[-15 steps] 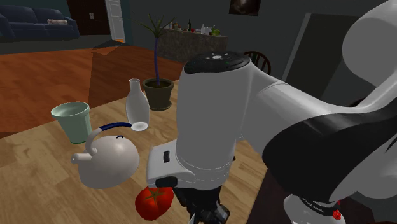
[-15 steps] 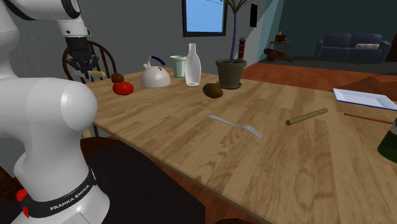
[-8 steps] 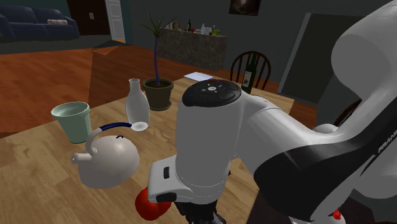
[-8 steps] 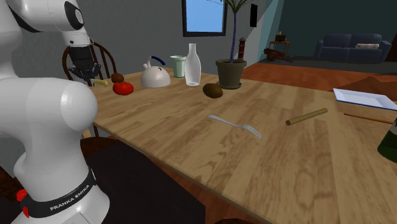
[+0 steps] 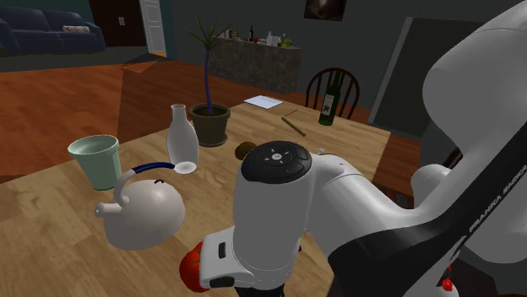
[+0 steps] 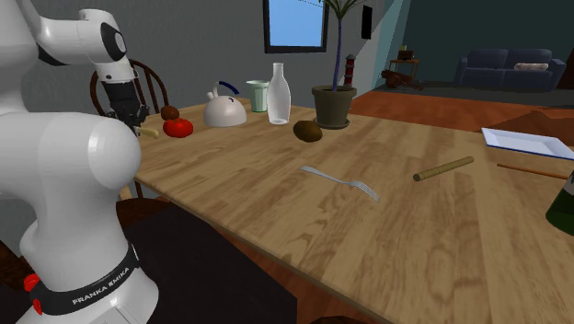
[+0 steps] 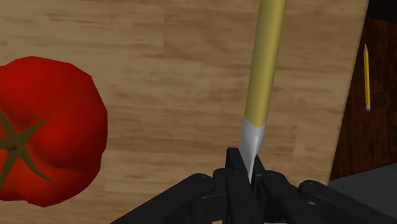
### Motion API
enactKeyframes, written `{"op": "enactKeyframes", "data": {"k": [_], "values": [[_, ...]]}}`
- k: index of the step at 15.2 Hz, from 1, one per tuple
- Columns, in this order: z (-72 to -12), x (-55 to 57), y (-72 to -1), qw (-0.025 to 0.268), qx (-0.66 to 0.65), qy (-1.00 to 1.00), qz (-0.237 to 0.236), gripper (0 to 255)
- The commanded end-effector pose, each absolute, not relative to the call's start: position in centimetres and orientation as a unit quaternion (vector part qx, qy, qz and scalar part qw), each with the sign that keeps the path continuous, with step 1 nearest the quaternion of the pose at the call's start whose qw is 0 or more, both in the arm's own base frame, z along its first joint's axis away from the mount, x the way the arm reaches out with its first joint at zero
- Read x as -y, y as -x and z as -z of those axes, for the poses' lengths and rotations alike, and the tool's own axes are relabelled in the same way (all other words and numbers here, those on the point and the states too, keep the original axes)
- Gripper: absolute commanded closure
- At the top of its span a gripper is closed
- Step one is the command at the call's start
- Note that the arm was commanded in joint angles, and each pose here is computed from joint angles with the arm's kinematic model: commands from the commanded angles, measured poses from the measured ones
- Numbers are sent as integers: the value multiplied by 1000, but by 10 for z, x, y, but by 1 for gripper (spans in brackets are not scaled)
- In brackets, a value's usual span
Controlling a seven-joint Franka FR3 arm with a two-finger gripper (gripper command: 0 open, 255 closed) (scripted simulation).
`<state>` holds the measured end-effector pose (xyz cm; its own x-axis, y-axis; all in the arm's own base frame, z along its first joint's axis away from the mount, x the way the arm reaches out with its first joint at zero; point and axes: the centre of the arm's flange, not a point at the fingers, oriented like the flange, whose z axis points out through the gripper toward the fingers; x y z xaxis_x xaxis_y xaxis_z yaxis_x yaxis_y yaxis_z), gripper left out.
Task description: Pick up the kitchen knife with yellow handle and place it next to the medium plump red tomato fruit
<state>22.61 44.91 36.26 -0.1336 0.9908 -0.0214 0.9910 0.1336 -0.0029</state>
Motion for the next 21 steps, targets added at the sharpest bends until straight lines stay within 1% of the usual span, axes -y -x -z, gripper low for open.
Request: {"op": "enactKeyframes", "data": {"k": [1, 4, 11, 12, 17, 21], "values": [[-351, -450, -227, 7, -753, -658, 8, 255], [-338, -450, -227, 7, -753, -658, 8, 255], [-338, -450, -227, 7, -753, -658, 8, 255], [-338, -450, -227, 7, -753, -658, 8, 0], [-338, -450, -227, 7, -753, -658, 8, 0], [-388, -451, -227, 7, -753, -658, 8, 0]]}}
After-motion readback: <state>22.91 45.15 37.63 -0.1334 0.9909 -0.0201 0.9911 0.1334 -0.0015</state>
